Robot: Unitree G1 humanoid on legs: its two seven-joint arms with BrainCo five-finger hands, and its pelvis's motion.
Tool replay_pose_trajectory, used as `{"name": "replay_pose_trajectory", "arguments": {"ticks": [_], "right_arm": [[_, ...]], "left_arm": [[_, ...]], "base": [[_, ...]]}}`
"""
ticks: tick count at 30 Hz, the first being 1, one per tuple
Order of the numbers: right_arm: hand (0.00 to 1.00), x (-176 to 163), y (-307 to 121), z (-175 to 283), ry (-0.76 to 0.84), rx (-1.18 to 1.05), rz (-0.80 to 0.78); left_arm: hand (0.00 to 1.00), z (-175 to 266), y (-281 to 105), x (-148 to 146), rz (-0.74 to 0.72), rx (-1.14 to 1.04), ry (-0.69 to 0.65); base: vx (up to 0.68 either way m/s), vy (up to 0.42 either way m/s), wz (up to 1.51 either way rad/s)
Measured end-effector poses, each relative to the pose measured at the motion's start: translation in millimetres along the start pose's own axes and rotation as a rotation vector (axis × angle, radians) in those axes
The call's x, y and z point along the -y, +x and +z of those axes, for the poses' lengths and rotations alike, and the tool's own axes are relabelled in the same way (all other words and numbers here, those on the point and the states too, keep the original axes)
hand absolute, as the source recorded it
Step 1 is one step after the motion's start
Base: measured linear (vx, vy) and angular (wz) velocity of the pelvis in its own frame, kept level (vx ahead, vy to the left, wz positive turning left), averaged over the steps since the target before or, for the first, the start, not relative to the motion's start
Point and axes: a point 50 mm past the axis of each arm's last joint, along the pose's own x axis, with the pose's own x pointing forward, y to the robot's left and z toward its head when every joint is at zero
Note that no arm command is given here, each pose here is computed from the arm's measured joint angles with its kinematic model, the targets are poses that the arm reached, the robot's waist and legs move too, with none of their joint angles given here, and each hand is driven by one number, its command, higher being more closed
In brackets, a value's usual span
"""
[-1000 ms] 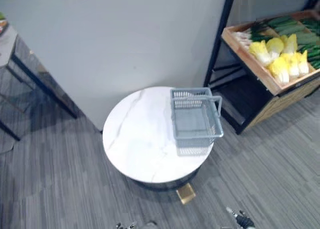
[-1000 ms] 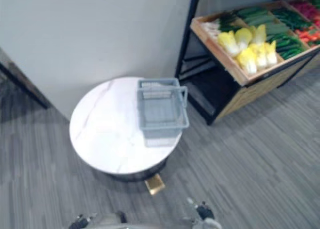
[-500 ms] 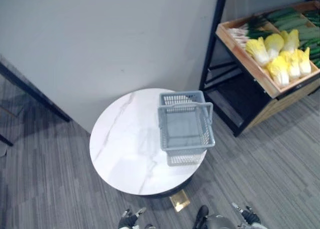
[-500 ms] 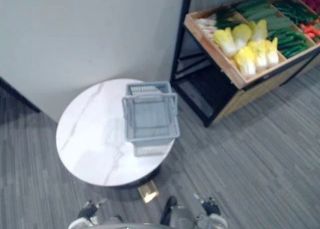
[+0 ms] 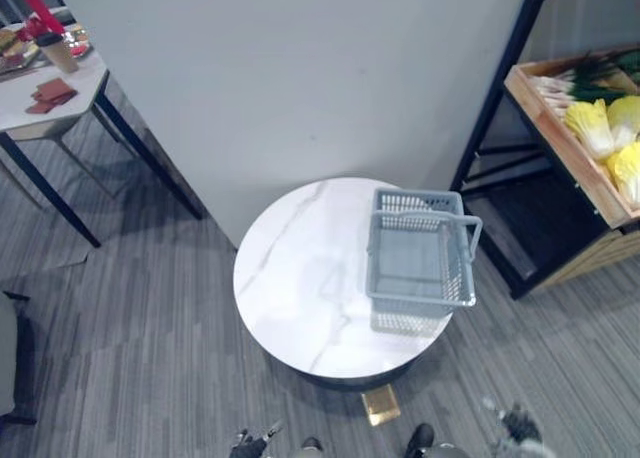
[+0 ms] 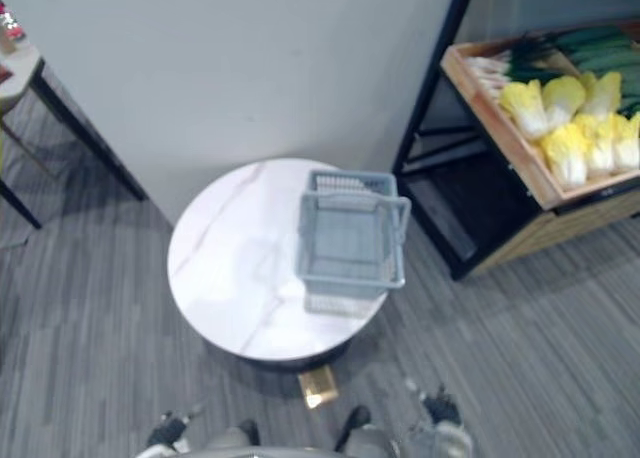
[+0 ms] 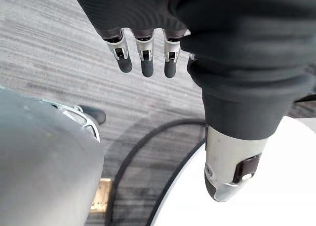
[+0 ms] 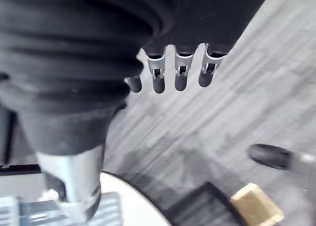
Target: Pick vegetable in the basket
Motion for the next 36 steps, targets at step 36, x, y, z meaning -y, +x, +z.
{"name": "replay_pose_trajectory", "arguments": {"ticks": [36], "right_arm": [[0.00,-108,-120,426,-0.836,1.444,-0.238]], "left_arm": [[0.00,49,10,6,0.012,0.166,0.148]], "base": [[0.02,0.034,0.07]]}}
